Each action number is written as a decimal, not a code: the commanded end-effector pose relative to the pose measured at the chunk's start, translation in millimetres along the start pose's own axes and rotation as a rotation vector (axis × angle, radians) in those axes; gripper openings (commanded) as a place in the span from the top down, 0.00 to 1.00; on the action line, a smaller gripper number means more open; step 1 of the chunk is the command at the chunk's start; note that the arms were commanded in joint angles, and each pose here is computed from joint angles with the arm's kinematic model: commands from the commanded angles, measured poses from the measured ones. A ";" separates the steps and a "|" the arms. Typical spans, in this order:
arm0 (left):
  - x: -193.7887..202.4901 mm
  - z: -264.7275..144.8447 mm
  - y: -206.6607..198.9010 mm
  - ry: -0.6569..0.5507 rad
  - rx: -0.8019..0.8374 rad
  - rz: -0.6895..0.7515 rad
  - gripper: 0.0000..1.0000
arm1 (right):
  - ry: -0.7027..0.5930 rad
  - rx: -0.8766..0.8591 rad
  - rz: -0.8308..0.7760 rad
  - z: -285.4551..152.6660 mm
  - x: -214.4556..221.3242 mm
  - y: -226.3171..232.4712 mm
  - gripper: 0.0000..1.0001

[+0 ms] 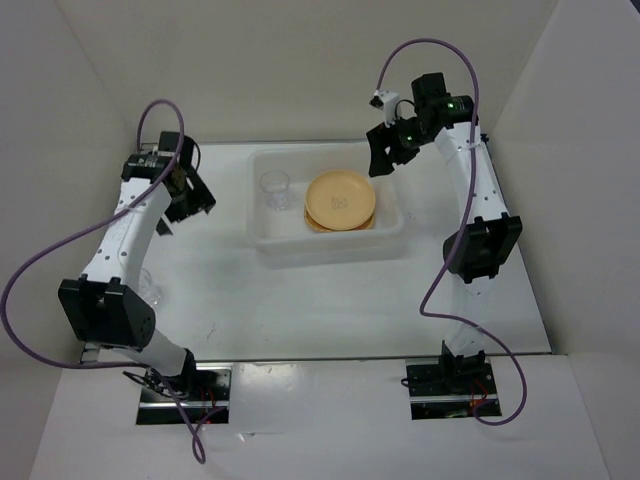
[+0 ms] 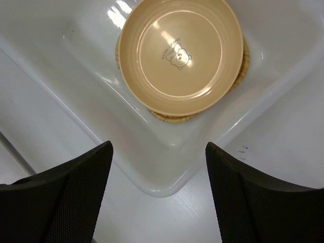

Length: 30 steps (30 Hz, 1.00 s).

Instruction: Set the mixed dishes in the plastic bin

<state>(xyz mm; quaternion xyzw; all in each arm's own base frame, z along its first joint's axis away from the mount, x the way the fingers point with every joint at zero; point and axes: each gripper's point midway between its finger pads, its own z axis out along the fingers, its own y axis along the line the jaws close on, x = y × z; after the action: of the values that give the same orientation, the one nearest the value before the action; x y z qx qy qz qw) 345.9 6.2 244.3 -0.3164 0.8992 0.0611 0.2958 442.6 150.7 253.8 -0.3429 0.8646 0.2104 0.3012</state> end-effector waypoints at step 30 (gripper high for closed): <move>77.0 86.9 179.8 0.144 -0.337 -0.427 0.00 | 0.045 -0.035 -0.076 13.2 0.6 38.7 0.21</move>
<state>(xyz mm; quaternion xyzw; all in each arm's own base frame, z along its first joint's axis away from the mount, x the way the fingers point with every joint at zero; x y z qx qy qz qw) 222.8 116.3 116.5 -0.5581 0.8055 0.1092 0.1667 425.6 182.7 236.4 -0.3759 0.8611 0.2119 0.2690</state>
